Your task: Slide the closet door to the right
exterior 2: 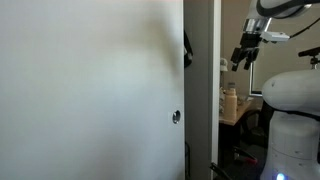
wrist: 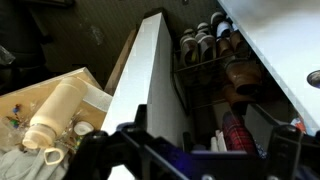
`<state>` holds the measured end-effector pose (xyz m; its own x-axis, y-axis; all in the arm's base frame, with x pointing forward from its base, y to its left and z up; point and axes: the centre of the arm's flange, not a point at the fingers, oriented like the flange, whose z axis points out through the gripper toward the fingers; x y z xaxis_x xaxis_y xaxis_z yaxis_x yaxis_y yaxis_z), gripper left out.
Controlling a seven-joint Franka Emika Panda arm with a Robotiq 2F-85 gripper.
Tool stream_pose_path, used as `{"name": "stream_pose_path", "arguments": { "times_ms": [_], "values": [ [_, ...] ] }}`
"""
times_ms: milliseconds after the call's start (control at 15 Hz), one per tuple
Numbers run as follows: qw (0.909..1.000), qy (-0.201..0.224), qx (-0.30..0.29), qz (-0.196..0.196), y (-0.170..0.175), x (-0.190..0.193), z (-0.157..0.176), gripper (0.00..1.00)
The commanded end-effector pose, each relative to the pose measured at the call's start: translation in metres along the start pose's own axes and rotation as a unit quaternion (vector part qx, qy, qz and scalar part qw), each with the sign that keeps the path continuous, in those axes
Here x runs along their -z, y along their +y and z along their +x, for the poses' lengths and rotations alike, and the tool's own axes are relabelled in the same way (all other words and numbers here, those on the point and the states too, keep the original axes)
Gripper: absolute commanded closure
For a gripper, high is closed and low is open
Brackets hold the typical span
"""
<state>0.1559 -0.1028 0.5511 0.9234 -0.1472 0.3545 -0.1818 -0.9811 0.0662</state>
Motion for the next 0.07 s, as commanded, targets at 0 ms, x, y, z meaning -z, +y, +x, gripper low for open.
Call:
{"name": "stream_pose_path", "arguments": {
  "times_ms": [0],
  "values": [
    [1.0000, 0.000, 0.000, 0.000, -0.0001, -0.0001, 0.0001, 0.00]
  ]
}}
